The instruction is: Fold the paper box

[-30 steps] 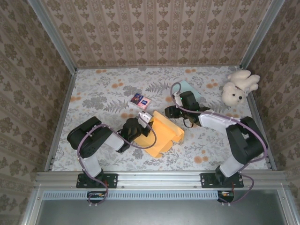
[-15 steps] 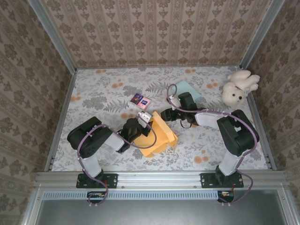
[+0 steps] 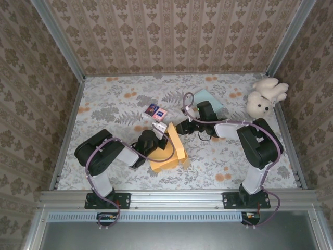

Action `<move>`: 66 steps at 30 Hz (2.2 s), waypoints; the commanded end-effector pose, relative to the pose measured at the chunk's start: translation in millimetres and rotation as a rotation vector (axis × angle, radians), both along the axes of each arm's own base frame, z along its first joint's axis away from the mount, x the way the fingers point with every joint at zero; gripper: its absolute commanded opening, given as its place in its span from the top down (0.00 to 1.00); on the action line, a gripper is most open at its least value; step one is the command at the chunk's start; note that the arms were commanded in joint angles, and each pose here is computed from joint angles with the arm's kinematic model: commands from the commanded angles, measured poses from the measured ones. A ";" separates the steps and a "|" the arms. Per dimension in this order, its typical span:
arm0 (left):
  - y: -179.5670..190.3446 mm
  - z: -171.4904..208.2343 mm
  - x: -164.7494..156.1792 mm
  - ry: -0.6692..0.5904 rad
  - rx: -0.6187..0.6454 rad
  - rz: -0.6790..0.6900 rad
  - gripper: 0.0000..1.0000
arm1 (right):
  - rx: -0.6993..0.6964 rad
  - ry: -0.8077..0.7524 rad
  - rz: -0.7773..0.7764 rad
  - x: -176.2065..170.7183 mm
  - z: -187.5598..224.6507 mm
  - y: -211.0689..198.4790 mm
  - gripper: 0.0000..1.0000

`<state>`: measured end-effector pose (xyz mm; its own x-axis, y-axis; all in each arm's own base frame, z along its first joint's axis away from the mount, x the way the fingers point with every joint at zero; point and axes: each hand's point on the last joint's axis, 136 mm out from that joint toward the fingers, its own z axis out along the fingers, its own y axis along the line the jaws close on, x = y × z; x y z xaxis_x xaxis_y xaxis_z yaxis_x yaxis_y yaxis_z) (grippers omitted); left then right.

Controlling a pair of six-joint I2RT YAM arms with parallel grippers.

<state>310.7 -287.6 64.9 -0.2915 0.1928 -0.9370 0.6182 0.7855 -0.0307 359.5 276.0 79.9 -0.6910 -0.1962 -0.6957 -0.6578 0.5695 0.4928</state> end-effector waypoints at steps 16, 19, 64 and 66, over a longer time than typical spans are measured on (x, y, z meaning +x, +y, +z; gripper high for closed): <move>-0.4 -11.7 -15.6 0.045 -0.038 -0.080 0.97 | 0.081 0.146 0.162 -38.5 -11.3 29.4 0.64; 5.1 -11.1 -8.9 0.049 -0.020 -0.030 0.97 | 0.064 0.155 0.129 -34.4 -14.0 25.0 0.65; 17.7 -13.6 -20.6 0.062 0.188 0.374 1.00 | 0.032 -0.009 -0.714 -60.9 51.6 -75.3 0.51; 14.2 -12.5 -23.4 0.059 0.182 0.367 1.00 | 0.059 -0.006 -0.713 -60.4 53.9 -72.2 0.50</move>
<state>297.2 -278.3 64.3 -0.3926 0.1823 -0.9014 0.2944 0.9535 0.0646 294.7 200.3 127.9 -0.6587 0.2771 -0.6996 -0.1540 0.8604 0.4858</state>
